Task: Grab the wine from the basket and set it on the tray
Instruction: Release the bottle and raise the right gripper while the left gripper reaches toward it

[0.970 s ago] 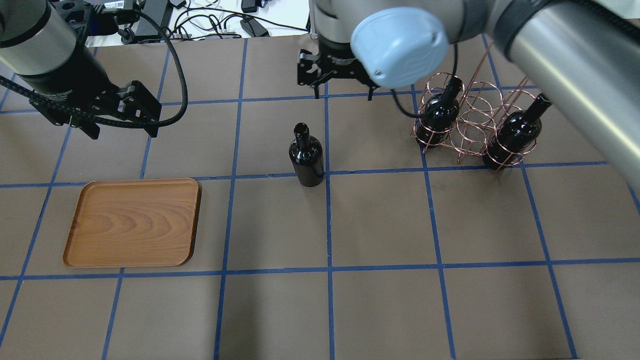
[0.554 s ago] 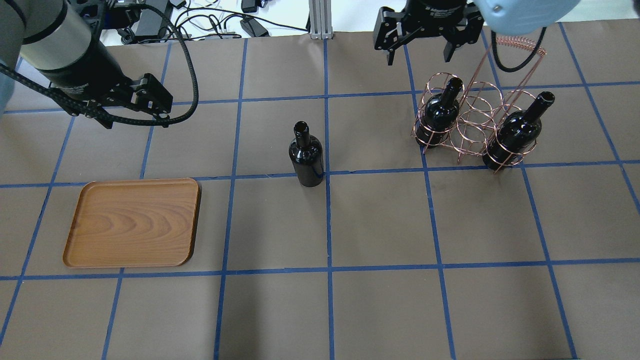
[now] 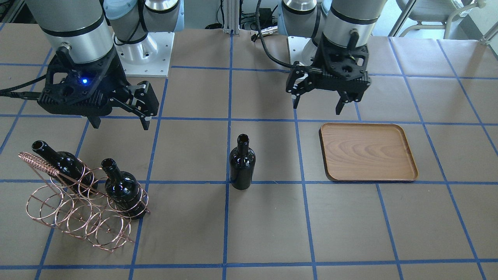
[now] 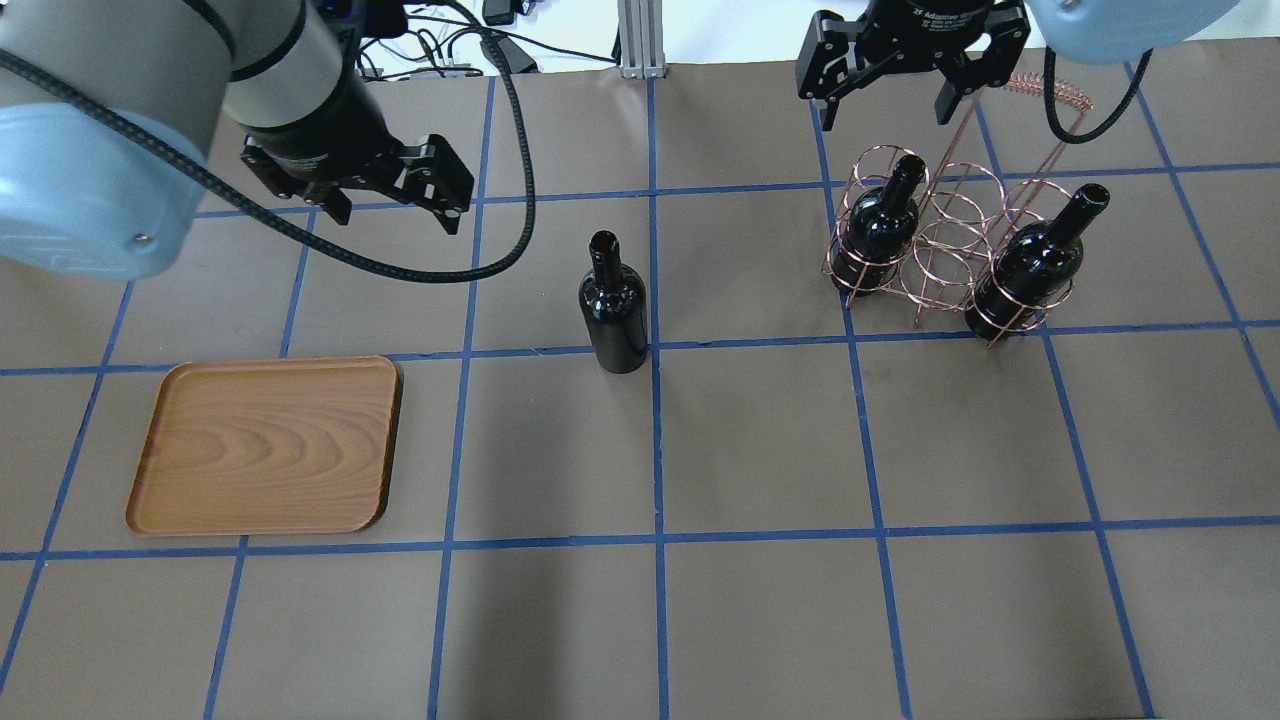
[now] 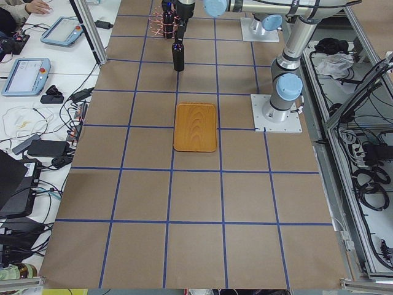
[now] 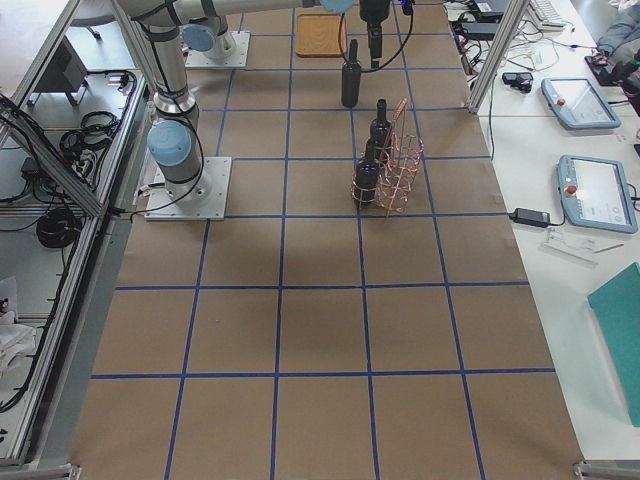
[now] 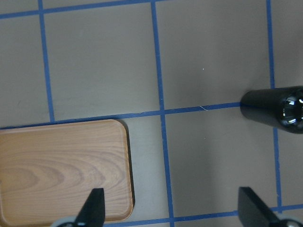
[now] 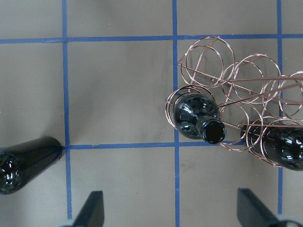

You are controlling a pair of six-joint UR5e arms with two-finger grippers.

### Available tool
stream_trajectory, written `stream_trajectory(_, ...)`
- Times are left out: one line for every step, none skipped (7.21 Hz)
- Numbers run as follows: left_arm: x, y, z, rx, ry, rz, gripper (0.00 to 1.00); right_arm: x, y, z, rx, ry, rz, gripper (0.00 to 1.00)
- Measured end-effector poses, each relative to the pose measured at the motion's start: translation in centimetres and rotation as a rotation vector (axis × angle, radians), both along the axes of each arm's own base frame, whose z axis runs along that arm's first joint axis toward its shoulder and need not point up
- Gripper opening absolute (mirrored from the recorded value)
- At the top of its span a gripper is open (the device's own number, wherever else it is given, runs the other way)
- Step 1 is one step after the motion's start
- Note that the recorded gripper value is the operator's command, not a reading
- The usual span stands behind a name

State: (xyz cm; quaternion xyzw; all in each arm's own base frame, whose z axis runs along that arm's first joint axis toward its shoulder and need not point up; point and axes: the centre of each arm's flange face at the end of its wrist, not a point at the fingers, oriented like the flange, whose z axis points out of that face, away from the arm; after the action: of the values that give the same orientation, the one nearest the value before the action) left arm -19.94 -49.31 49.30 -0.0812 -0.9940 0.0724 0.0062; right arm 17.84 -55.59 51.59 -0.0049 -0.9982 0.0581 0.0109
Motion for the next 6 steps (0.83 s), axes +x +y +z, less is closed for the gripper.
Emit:
stream_trajectory(-3.0,-0.1,-0.1,-0.009,0.007,-0.029,1.00,-0.1,0.0,-0.2,0.004,-0.002,-0.002,1.00)
stream_trajectory(-5.8,-0.4,-0.7,-0.020,0.016,-0.058,1.00,-0.1,0.0,-0.3,0.006,-0.004,-0.003,1.00)
stream_trajectory(-8.1,-0.8,-1.8,-0.028,0.033,-0.077,1.00,-0.2,0.0,-0.3,0.007,-0.004,-0.003,1.00)
stream_trajectory(-10.2,-1.4,-3.3,-0.028,0.053,-0.082,1.00,-0.2,0.0,-0.3,0.007,-0.003,-0.003,1.00)
stream_trajectory(-12.0,-1.7,-5.1,-0.016,0.059,-0.091,1.00,-0.2,0.1,-0.3,0.008,-0.003,-0.003,1.00)
stream_trajectory(-13.5,-2.0,-7.0,0.007,0.051,-0.108,1.00,-0.2,0.1,-0.5,0.010,-0.003,-0.004,1.00)
